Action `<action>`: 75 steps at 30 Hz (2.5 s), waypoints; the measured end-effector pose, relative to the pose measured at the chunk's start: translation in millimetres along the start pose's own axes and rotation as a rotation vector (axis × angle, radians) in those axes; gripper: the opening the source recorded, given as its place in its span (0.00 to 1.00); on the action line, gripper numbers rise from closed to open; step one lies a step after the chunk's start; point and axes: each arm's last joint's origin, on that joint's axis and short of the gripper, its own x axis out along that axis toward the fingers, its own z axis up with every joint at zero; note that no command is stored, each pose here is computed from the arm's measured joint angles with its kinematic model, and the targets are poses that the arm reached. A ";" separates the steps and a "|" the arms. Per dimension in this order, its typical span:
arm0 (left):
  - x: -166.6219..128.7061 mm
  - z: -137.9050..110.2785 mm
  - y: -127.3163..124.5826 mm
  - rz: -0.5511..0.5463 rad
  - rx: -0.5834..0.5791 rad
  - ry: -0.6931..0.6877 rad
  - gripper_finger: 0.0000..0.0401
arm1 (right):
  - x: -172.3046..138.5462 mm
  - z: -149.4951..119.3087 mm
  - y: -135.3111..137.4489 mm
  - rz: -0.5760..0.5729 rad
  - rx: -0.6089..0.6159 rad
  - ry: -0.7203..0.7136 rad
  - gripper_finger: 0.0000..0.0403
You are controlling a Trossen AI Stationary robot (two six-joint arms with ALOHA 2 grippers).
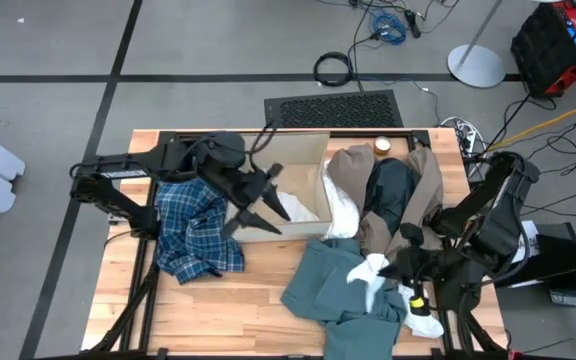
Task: Sort clothes
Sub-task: Put the white sock into the laundry organizer
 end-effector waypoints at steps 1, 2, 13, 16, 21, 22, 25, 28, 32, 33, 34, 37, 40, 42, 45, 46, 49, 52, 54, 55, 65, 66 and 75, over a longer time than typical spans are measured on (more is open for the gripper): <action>7.9 0.3 -0.3 -0.003 0.002 -0.011 0.41 | 1.5 2.9 -0.6 -0.002 -0.019 -0.017 0.00; 15.8 0.4 -0.8 0.007 0.009 -0.019 0.41 | 3.2 5.9 -0.7 -0.002 -0.033 -0.034 0.00; 109.6 -32.8 11.5 0.169 -0.038 0.035 0.41 | 12.9 23.6 -4.5 -0.028 -0.138 -0.130 0.00; 124.7 -39.1 13.9 0.149 -0.065 0.018 0.41 | 12.9 24.1 -5.3 -0.055 -0.138 -0.145 0.00; 144.6 -51.5 17.4 0.137 -0.079 0.027 0.41 | 13.4 24.0 -5.1 -0.059 -0.156 -0.145 0.00; 146.6 -51.6 18.7 0.151 -0.091 0.014 0.41 | 14.0 24.0 -4.8 -0.065 -0.158 -0.146 0.00; 151.7 -51.6 23.0 0.208 -0.145 -0.031 0.41 | 19.7 23.6 -3.1 -0.112 -0.171 -0.151 0.00; 153.3 -52.9 24.8 0.231 -0.150 -0.033 0.41 | 28.1 23.5 -2.5 -0.145 -0.180 -0.135 0.00; 152.9 -52.7 24.8 0.257 -0.151 -0.031 0.41 | 41.8 23.5 -0.8 -0.179 -0.190 -0.107 0.00; 152.9 -53.0 24.8 0.257 -0.152 -0.029 0.41 | 44.7 23.3 -0.6 -0.187 -0.196 -0.099 0.00; 153.2 -53.4 24.5 0.256 -0.153 -0.025 0.41 | 46.4 23.0 -0.4 -0.192 -0.201 -0.093 0.00; 153.3 -53.5 24.1 0.256 -0.153 -0.024 0.41 | 52.3 22.5 -1.2 -0.214 -0.214 -0.073 0.00; 153.9 -54.4 22.8 0.254 -0.156 -0.013 0.41 | 54.6 22.1 -1.3 -0.231 -0.223 -0.070 0.00; 154.3 -54.9 21.7 0.254 -0.157 -0.007 0.41 | 54.9 22.3 -1.5 -0.247 -0.230 -0.077 0.00; 155.0 -58.8 19.9 0.281 -0.156 0.036 0.41 | 55.1 22.3 -1.3 -0.249 -0.236 -0.078 0.00; 154.9 -60.5 20.0 0.303 -0.142 0.056 0.41 | 55.1 22.3 -1.3 -0.249 -0.236 -0.078 0.00; 154.2 -61.8 21.6 0.350 -0.113 0.074 0.41 | 55.0 22.9 -1.4 -0.259 -0.240 -0.087 0.00; 154.1 -59.9 22.3 0.355 -0.107 0.055 0.41 | 55.7 25.0 -1.8 -0.266 -0.242 -0.102 0.00; 154.2 -59.6 22.2 0.355 -0.104 0.052 0.41 | 56.4 27.4 -1.8 -0.265 -0.247 -0.116 0.00; 154.4 -59.6 21.8 0.354 -0.104 0.052 0.41 | 56.6 28.7 -1.6 -0.268 -0.249 -0.127 0.00; 155.2 -60.3 19.6 0.340 -0.106 0.061 0.41 | 60.3 35.3 -6.9 -0.292 -0.253 -0.146 0.00; 155.3 -60.6 19.6 0.340 -0.109 0.063 0.41 | 60.3 35.3 -6.9 -0.292 -0.253 -0.146 0.00; 156.0 -61.5 17.8 0.366 -0.080 0.081 0.07 | 60.3 35.1 -6.7 -0.285 -0.245 -0.145 0.00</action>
